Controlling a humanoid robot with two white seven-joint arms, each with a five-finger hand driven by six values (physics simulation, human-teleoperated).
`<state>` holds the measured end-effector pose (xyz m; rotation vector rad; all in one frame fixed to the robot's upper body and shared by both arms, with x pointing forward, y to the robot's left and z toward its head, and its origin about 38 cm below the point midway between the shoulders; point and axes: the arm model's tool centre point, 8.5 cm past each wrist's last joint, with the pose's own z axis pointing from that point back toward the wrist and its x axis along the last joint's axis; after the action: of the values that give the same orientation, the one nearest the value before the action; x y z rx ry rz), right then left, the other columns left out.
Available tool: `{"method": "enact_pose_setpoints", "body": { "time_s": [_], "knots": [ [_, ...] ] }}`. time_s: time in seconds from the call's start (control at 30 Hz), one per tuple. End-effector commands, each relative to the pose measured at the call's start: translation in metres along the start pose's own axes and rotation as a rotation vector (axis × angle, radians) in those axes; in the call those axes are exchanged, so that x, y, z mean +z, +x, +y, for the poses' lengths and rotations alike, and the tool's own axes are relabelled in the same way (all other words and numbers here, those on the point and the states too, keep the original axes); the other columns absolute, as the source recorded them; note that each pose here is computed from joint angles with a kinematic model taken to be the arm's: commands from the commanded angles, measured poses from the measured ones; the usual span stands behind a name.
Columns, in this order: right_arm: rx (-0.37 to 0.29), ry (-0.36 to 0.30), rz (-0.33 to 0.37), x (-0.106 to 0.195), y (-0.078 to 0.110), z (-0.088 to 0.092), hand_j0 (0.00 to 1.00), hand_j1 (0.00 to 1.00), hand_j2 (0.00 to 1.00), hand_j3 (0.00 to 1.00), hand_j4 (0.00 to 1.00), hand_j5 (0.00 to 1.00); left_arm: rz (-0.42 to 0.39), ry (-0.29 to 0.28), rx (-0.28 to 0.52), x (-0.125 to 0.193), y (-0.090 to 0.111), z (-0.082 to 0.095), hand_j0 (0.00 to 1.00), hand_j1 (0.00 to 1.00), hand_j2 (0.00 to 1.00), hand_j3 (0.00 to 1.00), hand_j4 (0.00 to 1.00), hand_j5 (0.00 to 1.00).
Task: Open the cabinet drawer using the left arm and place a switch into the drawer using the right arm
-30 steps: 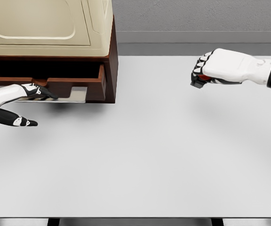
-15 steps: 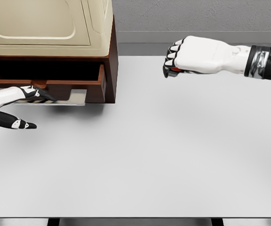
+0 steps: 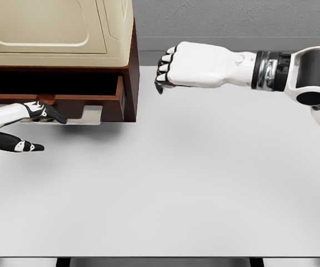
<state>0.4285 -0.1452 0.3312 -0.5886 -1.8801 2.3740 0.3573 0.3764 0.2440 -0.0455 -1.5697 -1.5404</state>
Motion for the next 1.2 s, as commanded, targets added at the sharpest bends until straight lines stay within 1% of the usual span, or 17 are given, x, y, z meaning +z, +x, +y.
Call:
{"method": "enact_pose_setpoints", "body": {
  "time_s": [0.0, 0.03, 0.2, 0.27, 0.3, 0.33, 0.4, 0.63, 0.67, 0.7, 0.77, 0.97, 1.17],
  "knots": [
    [-0.004, -0.010, -0.014, -0.013, 0.003, 0.000, 0.48, 0.48, 0.48, 0.48, 0.48, 0.48, -0.052, -0.006, 0.018, -0.005, 0.007, -0.006, 0.76, 0.76, 0.76, 0.76, 0.76, 0.76],
    [0.006, -0.023, -0.019, -0.017, 0.003, -0.007, 0.48, 0.48, 0.48, 0.48, 0.48, 0.48, -0.048, -0.007, 0.016, -0.004, 0.007, -0.005, 0.76, 0.76, 0.76, 0.76, 0.76, 0.76],
    [0.019, -0.070, -0.060, -0.038, 0.010, -0.024, 0.48, 0.48, 0.48, 0.48, 0.48, 0.48, -0.049, -0.009, 0.025, -0.002, 0.009, -0.005, 0.75, 0.75, 0.75, 0.75, 0.75, 0.75],
    [0.027, -0.069, -0.064, -0.046, 0.006, -0.031, 0.48, 0.48, 0.48, 0.48, 0.48, 0.48, -0.048, -0.009, 0.025, -0.001, 0.009, -0.005, 0.75, 0.75, 0.75, 0.75, 0.75, 0.75],
    [0.021, -0.064, -0.068, -0.050, 0.005, -0.030, 0.48, 0.48, 0.48, 0.48, 0.48, 0.48, -0.045, -0.010, 0.023, 0.000, 0.009, -0.005, 0.75, 0.75, 0.75, 0.75, 0.75, 0.75],
    [0.036, -0.067, -0.074, -0.057, 0.008, -0.033, 0.48, 0.48, 0.48, 0.48, 0.48, 0.48, -0.047, -0.010, 0.023, -0.001, 0.009, -0.005, 0.75, 0.75, 0.75, 0.75, 0.75, 0.75],
    [0.033, -0.066, -0.091, -0.065, 0.013, -0.033, 0.48, 0.48, 0.48, 0.48, 0.48, 0.48, -0.047, -0.010, 0.023, -0.001, 0.009, -0.005, 0.75, 0.75, 0.75, 0.75, 0.75, 0.75],
    [0.036, -0.067, -0.094, -0.066, 0.014, -0.035, 0.48, 0.48, 0.48, 0.48, 0.48, 0.48, -0.044, -0.014, 0.028, 0.000, 0.008, -0.007, 0.75, 0.75, 0.75, 0.75, 0.75, 0.75],
    [0.046, -0.078, -0.101, -0.070, 0.015, -0.041, 0.48, 0.48, 0.48, 0.48, 0.48, 0.48, -0.044, -0.014, 0.028, 0.000, 0.008, -0.007, 0.75, 0.75, 0.75, 0.75, 0.75, 0.75],
    [0.049, -0.076, -0.104, -0.072, 0.016, -0.043, 0.48, 0.48, 0.48, 0.48, 0.48, 0.48, -0.046, -0.015, 0.031, 0.000, 0.008, -0.007, 0.75, 0.75, 0.75, 0.75, 0.75, 0.75],
    [0.055, -0.068, -0.100, -0.072, 0.016, -0.041, 0.48, 0.48, 0.48, 0.48, 0.48, 0.48, -0.048, -0.014, 0.033, 0.001, 0.011, -0.006, 0.75, 0.75, 0.75, 0.75, 0.75, 0.75],
    [0.056, -0.071, -0.101, -0.072, 0.016, -0.042, 0.48, 0.48, 0.48, 0.48, 0.48, 0.48, -0.051, -0.014, 0.033, 0.002, 0.012, -0.006, 0.75, 0.75, 0.75, 0.75, 0.75, 0.75],
    [0.052, -0.104, -0.143, -0.090, 0.029, -0.050, 0.48, 0.48, 0.48, 0.48, 0.48, 0.48, -0.052, -0.015, 0.033, 0.003, 0.014, -0.005, 0.75, 0.75, 0.75, 0.75, 0.75, 0.75]
  ]
}}
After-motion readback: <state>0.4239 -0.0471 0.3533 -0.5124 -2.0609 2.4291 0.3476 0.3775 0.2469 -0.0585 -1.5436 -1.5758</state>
